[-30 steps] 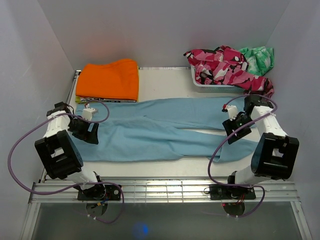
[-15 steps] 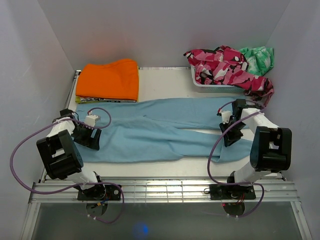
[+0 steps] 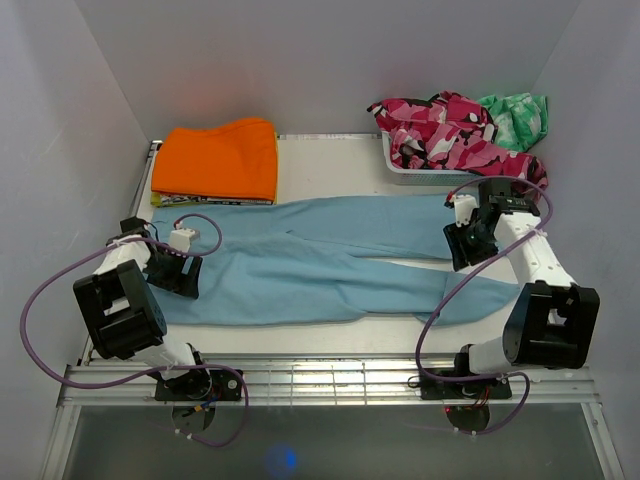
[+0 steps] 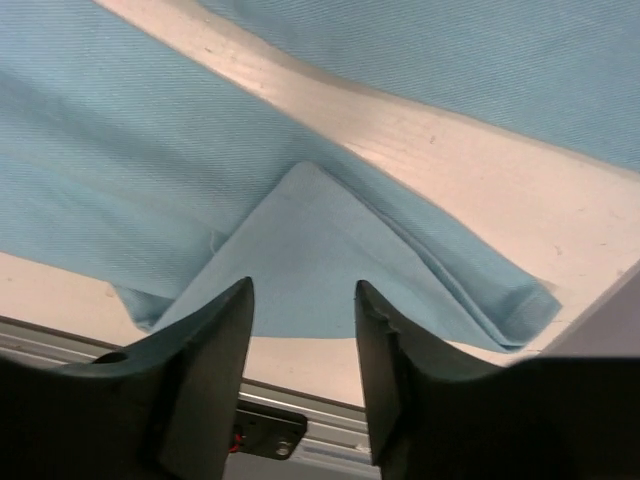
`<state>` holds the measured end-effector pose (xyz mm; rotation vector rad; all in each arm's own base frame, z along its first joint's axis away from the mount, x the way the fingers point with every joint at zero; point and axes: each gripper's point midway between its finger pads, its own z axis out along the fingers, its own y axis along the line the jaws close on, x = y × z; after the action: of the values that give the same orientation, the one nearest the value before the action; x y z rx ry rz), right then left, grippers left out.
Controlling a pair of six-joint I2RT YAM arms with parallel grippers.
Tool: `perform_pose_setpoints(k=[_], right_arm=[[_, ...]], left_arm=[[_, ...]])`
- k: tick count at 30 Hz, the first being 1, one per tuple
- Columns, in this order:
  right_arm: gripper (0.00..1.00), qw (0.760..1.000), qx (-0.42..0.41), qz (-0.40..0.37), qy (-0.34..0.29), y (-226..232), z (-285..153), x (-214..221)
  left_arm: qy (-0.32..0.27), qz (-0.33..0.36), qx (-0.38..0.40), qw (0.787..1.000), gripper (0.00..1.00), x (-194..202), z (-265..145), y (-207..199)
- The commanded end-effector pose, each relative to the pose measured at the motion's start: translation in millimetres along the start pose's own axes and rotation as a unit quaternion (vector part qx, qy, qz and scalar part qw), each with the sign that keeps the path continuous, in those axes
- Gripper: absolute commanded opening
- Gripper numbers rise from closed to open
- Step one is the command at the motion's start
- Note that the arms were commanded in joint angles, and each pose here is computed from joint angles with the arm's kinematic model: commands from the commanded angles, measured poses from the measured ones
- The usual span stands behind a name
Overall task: Fold and stack the trousers
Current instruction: Flatten the trousers out
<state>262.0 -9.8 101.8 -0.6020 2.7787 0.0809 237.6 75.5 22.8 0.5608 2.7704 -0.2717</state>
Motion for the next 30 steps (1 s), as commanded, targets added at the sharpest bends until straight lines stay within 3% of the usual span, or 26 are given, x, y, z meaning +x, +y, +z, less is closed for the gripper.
perform_pose_setpoints(k=[1, 12, 17, 18, 19, 21, 30], right_arm=[[0.54, 0.998, -0.050, 0.040, 0.024, 21, 10, 8], [0.56, 0.993, -0.047, 0.080, 0.070, 25, 67, 22], [0.36, 0.992, -0.038, 0.085, 0.079, 21, 75, 24], [0.31, 0.993, -0.036, 0.084, 0.078, 21, 74, 24], [0.18, 0.993, -0.034, 0.083, 0.077, 20, 73, 24], [0.08, 0.994, -0.028, 0.080, 0.071, 18, 66, 21], [0.08, 1.000, 0.030, 0.005, -0.007, -22, -22, 2]], left_arm=[[-0.001, -0.007, -0.004, 1.000, 0.92, 2, 11, 5], [-0.003, -0.009, -0.016, 1.000, 0.93, 7, 12, 4], [0.010, -0.017, -0.018, 1.000, 0.93, 14, 19, 5], [0.010, -0.017, -0.019, 1.000, 0.93, 14, 20, 6], [0.012, -0.017, -0.021, 1.000, 0.93, 14, 20, 7], [0.016, -0.020, -0.024, 0.999, 0.93, 16, 22, 8], [0.044, -0.025, -0.027, 0.998, 0.88, 31, 30, 14]])
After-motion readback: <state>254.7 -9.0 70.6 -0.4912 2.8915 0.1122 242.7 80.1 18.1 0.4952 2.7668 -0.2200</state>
